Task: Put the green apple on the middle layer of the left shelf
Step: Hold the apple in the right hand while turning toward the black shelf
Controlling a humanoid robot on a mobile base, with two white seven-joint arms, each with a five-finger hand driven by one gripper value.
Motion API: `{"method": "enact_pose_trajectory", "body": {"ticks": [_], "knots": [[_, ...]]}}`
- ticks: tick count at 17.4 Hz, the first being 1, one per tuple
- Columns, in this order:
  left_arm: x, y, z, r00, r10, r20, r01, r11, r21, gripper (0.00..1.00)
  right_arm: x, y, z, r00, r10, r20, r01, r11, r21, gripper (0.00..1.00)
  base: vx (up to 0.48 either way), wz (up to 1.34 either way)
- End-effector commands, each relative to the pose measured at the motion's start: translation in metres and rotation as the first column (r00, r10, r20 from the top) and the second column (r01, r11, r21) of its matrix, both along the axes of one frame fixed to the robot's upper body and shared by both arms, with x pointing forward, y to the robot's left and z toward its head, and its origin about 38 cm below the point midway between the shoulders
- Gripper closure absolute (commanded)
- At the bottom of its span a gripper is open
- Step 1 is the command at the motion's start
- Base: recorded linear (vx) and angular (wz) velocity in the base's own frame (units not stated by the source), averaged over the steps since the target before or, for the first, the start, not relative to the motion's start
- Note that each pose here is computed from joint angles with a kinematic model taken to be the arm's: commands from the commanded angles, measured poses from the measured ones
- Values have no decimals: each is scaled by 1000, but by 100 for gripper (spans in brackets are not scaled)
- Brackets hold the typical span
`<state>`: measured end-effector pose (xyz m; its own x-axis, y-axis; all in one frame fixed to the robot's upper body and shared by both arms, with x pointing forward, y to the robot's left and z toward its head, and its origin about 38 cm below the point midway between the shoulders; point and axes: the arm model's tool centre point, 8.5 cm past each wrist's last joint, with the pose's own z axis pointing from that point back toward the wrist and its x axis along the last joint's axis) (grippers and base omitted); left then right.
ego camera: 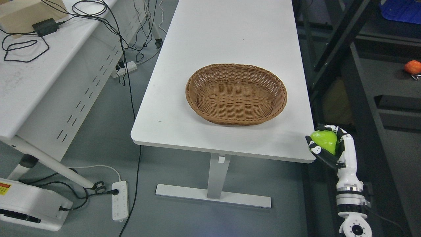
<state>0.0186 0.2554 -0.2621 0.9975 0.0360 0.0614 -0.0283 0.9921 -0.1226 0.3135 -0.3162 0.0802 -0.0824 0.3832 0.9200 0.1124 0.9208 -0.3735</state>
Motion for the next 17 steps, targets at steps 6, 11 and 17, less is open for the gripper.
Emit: {"method": "enact_pose_trajectory", "body": {"ticks": [6, 11, 17], "knots": [[-6, 11, 1, 1000, 1, -8, -1, 1000, 18, 0, -11, 40, -12, 995, 95, -26, -94, 995, 35, 100, -96, -250], [-6, 11, 1, 1000, 1, -9, -1, 1000, 16, 0, -14, 60, -21, 987, 148, -55, -146, 988, 50, 100, -172, -73], [-6, 11, 1, 1000, 1, -9, -1, 1000, 16, 0, -14, 60, -20, 988, 142, -53, -139, 989, 53, 100, -223, 83]]}}
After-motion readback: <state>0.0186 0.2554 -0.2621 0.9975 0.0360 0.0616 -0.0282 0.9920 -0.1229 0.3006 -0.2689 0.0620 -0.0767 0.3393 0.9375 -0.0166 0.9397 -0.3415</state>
